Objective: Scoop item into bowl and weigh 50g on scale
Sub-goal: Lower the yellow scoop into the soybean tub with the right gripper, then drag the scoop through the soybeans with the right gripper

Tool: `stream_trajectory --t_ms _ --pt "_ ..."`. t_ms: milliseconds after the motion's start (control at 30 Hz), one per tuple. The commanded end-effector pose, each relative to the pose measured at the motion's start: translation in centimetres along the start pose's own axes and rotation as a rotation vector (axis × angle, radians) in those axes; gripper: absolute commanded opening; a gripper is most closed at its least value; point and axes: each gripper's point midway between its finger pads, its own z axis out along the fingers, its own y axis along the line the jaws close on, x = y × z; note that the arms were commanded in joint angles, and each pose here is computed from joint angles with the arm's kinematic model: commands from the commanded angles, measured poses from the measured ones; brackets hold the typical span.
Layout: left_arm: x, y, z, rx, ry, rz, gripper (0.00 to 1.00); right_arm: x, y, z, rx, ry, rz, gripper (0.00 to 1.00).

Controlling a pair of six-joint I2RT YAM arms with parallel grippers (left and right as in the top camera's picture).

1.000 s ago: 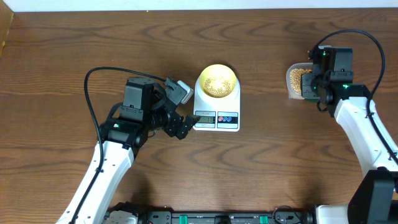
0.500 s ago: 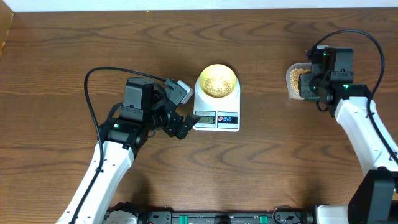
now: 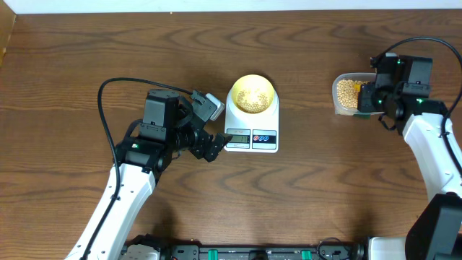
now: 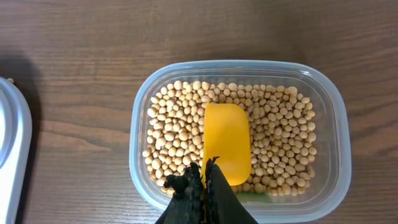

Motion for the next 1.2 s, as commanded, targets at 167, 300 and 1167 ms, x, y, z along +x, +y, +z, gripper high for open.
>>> stream_trajectory --t_ms 167,300,1167 --pt "-0.02 0.09 -0.21 -0.009 -0.004 0.003 0.91 -0.7 0.89 -0.1 -0.086 -0.019 0.006 0.01" --pt "-0.01 0.09 -0.21 -0.009 -0.003 0.003 0.91 -0.69 0.75 -0.15 -0.092 -0.02 0.013 0.01" --pt "-0.01 0.09 -0.21 -0.009 -0.003 0.003 0.91 -0.34 0.84 -0.74 -0.193 -0.018 0.061 0.01"
